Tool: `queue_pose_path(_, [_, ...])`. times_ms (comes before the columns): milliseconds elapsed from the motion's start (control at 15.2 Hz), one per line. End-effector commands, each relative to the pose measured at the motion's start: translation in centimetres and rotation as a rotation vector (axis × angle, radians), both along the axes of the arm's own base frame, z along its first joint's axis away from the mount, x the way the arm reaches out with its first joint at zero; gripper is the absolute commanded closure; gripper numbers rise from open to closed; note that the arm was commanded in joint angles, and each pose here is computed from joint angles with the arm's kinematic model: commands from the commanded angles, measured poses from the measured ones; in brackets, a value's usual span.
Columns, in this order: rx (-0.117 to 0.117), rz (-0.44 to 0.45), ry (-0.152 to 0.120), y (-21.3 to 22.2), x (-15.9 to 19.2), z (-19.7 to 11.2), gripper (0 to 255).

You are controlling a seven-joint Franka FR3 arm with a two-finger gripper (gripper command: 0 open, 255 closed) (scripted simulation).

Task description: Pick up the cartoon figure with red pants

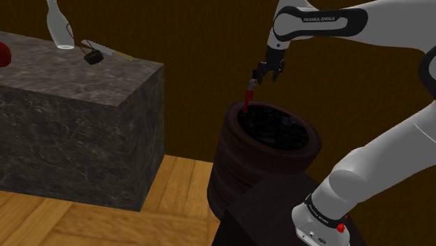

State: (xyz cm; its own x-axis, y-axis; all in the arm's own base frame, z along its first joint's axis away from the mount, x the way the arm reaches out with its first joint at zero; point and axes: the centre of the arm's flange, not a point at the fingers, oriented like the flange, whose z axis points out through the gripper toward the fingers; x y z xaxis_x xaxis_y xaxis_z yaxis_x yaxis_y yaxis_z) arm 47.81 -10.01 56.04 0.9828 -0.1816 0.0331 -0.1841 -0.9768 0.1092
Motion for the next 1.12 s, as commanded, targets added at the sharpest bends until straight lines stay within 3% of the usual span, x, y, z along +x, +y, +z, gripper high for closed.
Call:
queue_pose_path(0, [0.002,-0.017,-0.011,-1.6,2.2,0.3,0])
queue_pose_path(660, [0.015,-0.101,-0.064,-9.8,11.9,1.7,0])
queue_pose_path(1056, [0.015,-0.103,-0.065,-10.0,12.0,-0.9,0])
